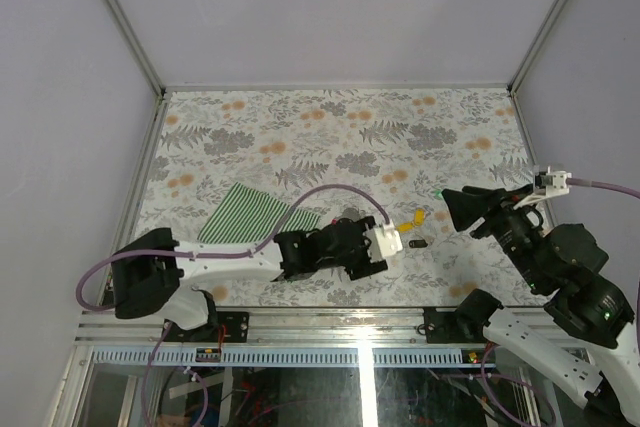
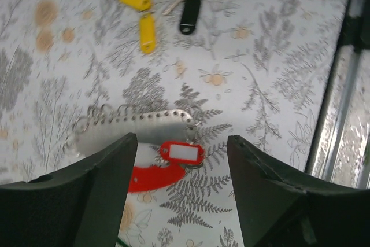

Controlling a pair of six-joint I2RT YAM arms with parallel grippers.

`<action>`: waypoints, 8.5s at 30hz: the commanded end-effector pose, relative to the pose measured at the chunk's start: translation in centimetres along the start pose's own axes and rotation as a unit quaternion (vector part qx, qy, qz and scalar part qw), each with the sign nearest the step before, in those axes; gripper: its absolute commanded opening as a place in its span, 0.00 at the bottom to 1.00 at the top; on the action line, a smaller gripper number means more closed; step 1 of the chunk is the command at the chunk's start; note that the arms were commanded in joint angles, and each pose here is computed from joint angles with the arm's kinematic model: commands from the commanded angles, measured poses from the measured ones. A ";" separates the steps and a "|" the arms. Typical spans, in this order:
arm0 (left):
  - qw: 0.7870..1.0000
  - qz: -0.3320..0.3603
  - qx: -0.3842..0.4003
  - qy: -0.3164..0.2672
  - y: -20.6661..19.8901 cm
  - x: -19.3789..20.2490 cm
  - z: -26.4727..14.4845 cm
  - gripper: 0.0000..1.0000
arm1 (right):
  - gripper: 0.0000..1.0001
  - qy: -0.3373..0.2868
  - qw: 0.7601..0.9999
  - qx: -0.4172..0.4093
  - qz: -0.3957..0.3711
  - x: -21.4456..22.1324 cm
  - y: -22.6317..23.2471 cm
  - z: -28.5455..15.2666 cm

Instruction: Put the keys on the keyring

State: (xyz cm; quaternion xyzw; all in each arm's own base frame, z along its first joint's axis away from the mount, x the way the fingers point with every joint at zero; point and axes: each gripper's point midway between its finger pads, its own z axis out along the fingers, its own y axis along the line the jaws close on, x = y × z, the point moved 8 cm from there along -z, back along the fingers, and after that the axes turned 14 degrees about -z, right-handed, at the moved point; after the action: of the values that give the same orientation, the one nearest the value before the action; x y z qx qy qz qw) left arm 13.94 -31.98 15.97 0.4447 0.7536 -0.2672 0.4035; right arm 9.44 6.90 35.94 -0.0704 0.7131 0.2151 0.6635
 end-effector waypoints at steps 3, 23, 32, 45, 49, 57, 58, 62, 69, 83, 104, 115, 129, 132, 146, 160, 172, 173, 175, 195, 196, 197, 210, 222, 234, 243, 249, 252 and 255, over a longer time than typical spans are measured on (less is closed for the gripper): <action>0.982 0.175 0.066 -0.014 -1.3 0.7 2.4 0.61 | 0.61 -0.006 1.000 0.014 -0.027 -0.6 -0.9 -1.3; 0.936 0.331 0.118 -0.005 -1.5 3.3 6.3 0.44 | 0.61 -0.017 0.999 0.028 -0.010 -0.3 -2.3 -4.4; 0.923 0.360 0.131 0.032 -0.9 4.2 6.9 0.36 | 0.61 -0.011 0.999 0.031 -0.015 0.1 -2.4 -4.3; 0.919 0.371 0.125 0.055 0.4 4.5 7.6 0.34 | 0.62 -0.005 0.999 0.034 -0.022 0.4 -2.4 -4.1; 0.916 0.375 0.127 0.065 0.6 4.8 7.6 0.34 | 0.62 -0.005 0.999 0.035 -0.022 0.4 -2.5 -4.0; 0.913 0.381 0.120 0.083 1.2 5.0 8.2 0.33 | 0.62 -0.004 0.999 0.034 -0.026 0.4 -2.4 -3.9; 0.912 0.382 0.120 0.085 1.2 5.0 8.2 0.33 | 0.62 -0.005 0.999 0.035 -0.025 0.4 -2.4 -4.0; 0.912 0.381 0.120 0.089 1.4 4.9 8.2 0.30 | 0.62 -0.006 0.999 0.035 -0.026 0.3 -2.4 -3.9; 0.913 0.377 0.123 0.096 1.6 5.1 8.0 0.19 | 0.62 -0.006 0.999 0.034 -0.028 0.3 -2.4 -3.8; 0.926 0.354 0.095 0.093 2.0 4.3 7.9 0.00 | 0.62 -0.005 0.999 0.031 -0.025 0.4 -2.3 -3.8; 0.966 0.236 0.100 0.015 2.7 2.8 5.9 0.00 | 0.62 0.013 0.999 0.028 -0.021 1.7 -2.1 -3.0; 0.974 0.172 0.145 -0.023 4.1 1.7 3.8 0.00 | 0.63 0.030 0.998 0.019 -0.058 3.4 -2.1 -1.8; 0.978 0.116 0.146 -0.089 5.0 0.5 -0.9 0.00 | 0.63 -0.016 0.979 -0.165 -0.122 10.0 1.6 4.2; 0.979 0.112 0.139 -0.099 5.1 0.2 -2.2 0.00 | 0.59 -0.049 0.969 -0.205 -0.128 10.9 2.4 5.1; 0.971 0.092 0.143 -0.168 4.8 -0.9 -7.9 0.00 | 0.53 -0.073 0.883 -0.420 -0.194 14.0 6.3 7.0; 0.952 0.094 0.201 -0.210 3.2 -1.7 -11.1 0.00 | 0.48 -0.100 0.806 -0.504 -0.294 13.7 7.1 6.7; 0.946 0.089 0.213 -0.230 2.6 -2.1 -12.4 0.00 | 0.41 -0.120 0.801 -0.510 -0.291 12.5 8.2 7.8; 0.946 0.088 0.213 -0.228 2.6 -2.1 -12.3 0.00 | 0.41 -0.123 0.800 -0.512 -0.289 12.4 8.4 7.9; 0.946 0.088 0.213 -0.228 2.6 -2.1 -12.4 0.00 | 0.40 -0.126 0.796 -0.518 -0.287 12.3 8.7 7.9; 0.942 0.098 0.228 -0.224 2.3 -2.4 -12.6 0.00 | 0.34 -0.098 0.785 -0.539 -0.288 13.3 9.7 8.2; 0.942 0.099 0.229 -0.225 2.3 -2.4 -12.6 0.00 | 0.34 -0.095 0.786 -0.539 -0.288 13.4 9.7 8.2; 0.942 0.099 0.230 -0.224 2.3 -2.4 -12.6 0.00 | 0.33 -0.096 0.786 -0.540 -0.287 13.4 9.7 8.2; 0.940 0.102 0.228 -0.233 2.3 -3.0 -13.0 0.00 | 0.06 -0.056 0.784 -0.554 -0.274 13.5 10.2 8.5; 0.928 0.041 0.198 -0.313 2.1 -5.6 -15.8 0.23 | 0.00 -0.102 0.792 -0.537 -0.274 9.5 10.4 7.2; 0.893 -0.005 0.196 -0.405 1.4 -9.9 -20.3 0.28 | 0.00 -0.252 0.781 -0.537 -0.195 3.5 12.0 5.5; 0.856 -0.030 0.207 -0.473 1.0 -12.3 -22.6 0.29 | 0.00 -0.329 0.782 -0.515 -0.123 0.9 12.4 5.3; 0.832 -0.040 0.208 -0.512 1.1 -13.2 -23.3 0.29 | 0.00 -0.355 0.784 -0.500 -0.094 0.1 12.5 5.5; 0.818 -0.044 0.217 -0.531 1.0 -13.4 -23.5 0.29 | 0.00 -0.365 0.785 -0.493 -0.084 -0.3 12.5 5.6; 0.808 -0.049 0.229 -0.540 0.9 -13.8 -23.5 0.29 | 0.00 -0.374 0.786 -0.487 -0.073 -0.5 12.5 5.8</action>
State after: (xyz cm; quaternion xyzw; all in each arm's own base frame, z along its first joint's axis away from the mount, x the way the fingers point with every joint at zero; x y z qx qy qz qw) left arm 10.12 -20.38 38.17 0.2973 0.4047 -0.6250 0.5977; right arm 10.44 21.20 36.34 -0.4002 0.2560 0.4907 0.7304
